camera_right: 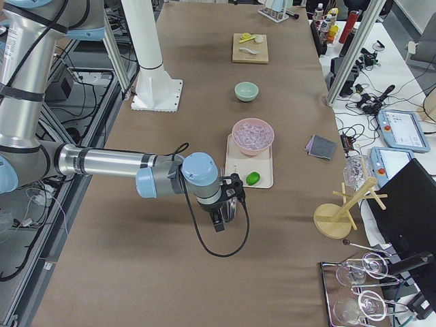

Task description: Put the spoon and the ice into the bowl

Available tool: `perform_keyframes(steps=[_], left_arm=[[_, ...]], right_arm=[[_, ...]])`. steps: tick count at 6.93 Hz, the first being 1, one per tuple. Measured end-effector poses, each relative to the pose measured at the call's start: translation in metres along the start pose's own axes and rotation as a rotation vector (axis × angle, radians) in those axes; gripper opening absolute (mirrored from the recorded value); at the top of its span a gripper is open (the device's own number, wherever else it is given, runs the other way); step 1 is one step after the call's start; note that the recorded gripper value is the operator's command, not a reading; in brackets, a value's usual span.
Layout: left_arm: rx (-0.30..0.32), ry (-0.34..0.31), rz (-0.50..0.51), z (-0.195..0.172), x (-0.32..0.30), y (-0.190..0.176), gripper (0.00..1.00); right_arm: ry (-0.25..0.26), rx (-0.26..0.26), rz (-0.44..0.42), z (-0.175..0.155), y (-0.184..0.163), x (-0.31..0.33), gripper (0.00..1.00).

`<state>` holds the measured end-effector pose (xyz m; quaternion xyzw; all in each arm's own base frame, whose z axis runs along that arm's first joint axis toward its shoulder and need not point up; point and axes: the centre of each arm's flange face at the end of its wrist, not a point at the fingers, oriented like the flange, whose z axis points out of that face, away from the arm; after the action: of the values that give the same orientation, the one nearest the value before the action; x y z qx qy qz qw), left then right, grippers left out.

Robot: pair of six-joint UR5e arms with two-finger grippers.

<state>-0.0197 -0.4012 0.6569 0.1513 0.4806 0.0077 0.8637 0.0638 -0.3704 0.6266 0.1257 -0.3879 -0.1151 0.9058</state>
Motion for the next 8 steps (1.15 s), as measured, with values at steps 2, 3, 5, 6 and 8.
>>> perform_keyframes(steps=[2, 3, 5, 6, 8], left_arm=[[-0.015, 0.012, 0.022, 0.027, 0.054, -0.038, 0.87], [-0.023, -0.005, 0.082, 0.056, 0.088, -0.06, 0.85], [-0.046, -0.025, 0.207, 0.119, 0.169, -0.096, 0.75], [-0.055, -0.024, 0.251, 0.141, 0.205, -0.107, 0.74], [-0.071, -0.033, 0.306, 0.182, 0.258, -0.108, 0.7]], right_arm=[[-0.008, 0.025, 0.047, -0.011, -0.009, -0.012, 1.0], [-0.011, 0.032, 0.047, -0.014, -0.017, -0.017, 1.0], [-0.031, 0.045, 0.043, -0.015, -0.049, -0.037, 1.0], [-0.043, 0.047, 0.055, -0.013, -0.068, -0.051, 1.0], [-0.069, 0.027, 0.071, 0.001, -0.101, -0.086, 1.0]])
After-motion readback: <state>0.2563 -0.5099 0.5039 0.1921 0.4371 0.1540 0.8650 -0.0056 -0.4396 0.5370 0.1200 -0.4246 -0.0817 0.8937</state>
